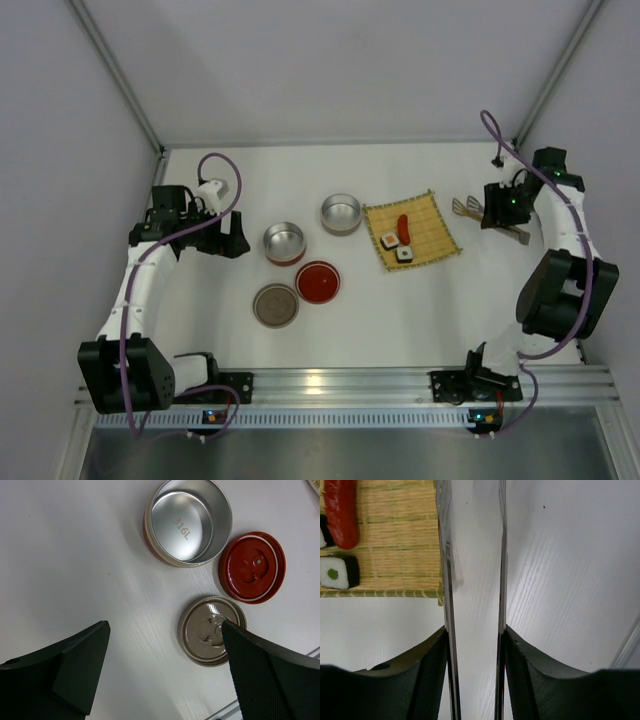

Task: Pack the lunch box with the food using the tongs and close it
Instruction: Pick up the clamp at the center of the board, then pick up the fake food from the plate.

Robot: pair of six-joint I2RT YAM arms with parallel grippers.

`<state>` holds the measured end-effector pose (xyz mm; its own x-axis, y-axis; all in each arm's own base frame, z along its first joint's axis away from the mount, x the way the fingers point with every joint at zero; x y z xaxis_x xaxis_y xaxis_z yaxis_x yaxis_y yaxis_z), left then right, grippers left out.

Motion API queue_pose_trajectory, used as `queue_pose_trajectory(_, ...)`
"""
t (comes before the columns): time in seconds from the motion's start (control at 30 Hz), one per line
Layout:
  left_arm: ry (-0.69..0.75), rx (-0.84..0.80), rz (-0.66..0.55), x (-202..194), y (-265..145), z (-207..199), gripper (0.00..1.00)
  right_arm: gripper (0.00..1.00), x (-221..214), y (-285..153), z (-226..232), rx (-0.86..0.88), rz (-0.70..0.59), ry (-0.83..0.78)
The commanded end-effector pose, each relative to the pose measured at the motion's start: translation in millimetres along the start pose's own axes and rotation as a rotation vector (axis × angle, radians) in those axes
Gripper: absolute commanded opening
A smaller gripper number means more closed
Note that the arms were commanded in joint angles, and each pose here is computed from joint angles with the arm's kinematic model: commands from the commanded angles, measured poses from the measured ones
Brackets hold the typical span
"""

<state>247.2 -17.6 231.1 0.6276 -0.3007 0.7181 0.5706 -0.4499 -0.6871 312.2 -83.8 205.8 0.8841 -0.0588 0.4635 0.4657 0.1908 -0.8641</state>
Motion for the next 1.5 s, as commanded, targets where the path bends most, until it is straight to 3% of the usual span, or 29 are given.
queue_pose_trajectory(0.0,0.031,0.006,-0.089,20,-8,1,0.98,0.45,14,-55,15,0.037,-0.119,-0.06)
queue_pose_trajectory(0.2,0.029,-0.028,-0.1,22,-10,-3,0.98,0.44,14,-95,35,0.085,-0.202,-0.12)
queue_pose_trajectory(0.5,0.05,-0.107,-0.133,26,-17,-12,0.98,0.45,1,-112,66,0.28,-0.21,-0.188)
queue_pose_trajectory(0.67,0.033,-0.119,-0.127,24,-18,-15,0.98,0.45,-9,-104,76,0.318,-0.166,-0.195)
queue_pose_trajectory(1.13,-0.008,0.014,-0.156,28,-33,-15,0.98,0.46,-19,-76,118,0.205,-0.096,-0.146)
queue_pose_trajectory(1.47,-0.025,0.031,-0.17,27,-31,-14,0.98,0.45,-25,-48,136,0.225,0.034,-0.105)
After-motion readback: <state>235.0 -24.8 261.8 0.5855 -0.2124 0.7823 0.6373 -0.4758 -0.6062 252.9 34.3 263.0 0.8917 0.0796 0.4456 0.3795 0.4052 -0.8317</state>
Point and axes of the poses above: each gripper's point midway between its finger pads, its own y axis out along the fingers, its own z axis along the line the jaws close on, x = y × z, the point moved 9 cm from there along -y, back along the fingers, and after that the axes turned 11 degrees about y, right-handed, at the moved point
